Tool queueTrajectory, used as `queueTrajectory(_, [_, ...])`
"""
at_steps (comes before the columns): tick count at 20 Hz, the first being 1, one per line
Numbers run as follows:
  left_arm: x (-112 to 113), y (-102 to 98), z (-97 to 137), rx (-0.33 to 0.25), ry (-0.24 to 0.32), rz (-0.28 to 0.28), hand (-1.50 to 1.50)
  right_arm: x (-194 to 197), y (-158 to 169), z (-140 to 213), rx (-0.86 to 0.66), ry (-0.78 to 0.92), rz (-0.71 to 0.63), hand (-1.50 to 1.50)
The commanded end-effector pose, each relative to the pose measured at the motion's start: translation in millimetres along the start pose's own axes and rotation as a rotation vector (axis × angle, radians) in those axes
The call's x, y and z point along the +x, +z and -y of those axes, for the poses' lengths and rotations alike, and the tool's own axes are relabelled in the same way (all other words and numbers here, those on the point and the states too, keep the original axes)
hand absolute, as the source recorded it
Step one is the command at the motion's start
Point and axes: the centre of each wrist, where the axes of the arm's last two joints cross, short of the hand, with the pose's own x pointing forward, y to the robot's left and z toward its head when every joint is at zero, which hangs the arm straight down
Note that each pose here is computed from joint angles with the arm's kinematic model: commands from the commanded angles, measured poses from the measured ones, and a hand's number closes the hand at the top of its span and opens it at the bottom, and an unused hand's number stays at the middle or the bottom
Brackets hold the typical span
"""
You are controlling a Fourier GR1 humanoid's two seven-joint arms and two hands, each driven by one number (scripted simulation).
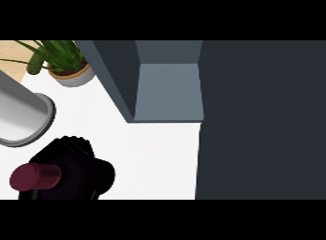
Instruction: Pick up the wine, place it into the cabinet and close the cabinet
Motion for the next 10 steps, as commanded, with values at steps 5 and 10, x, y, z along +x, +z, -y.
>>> queueTrajectory(5, [36,-29,61,-0.086,0.049,-0.025,1.50,14,12,-3,0.028,-0.036,0.065,-1.50])
queueTrajectory(10, [31,-46,104,-0.091,0.094,-0.018,1.50,3,10,-1,0.034,-0.031,0.055,-1.50])
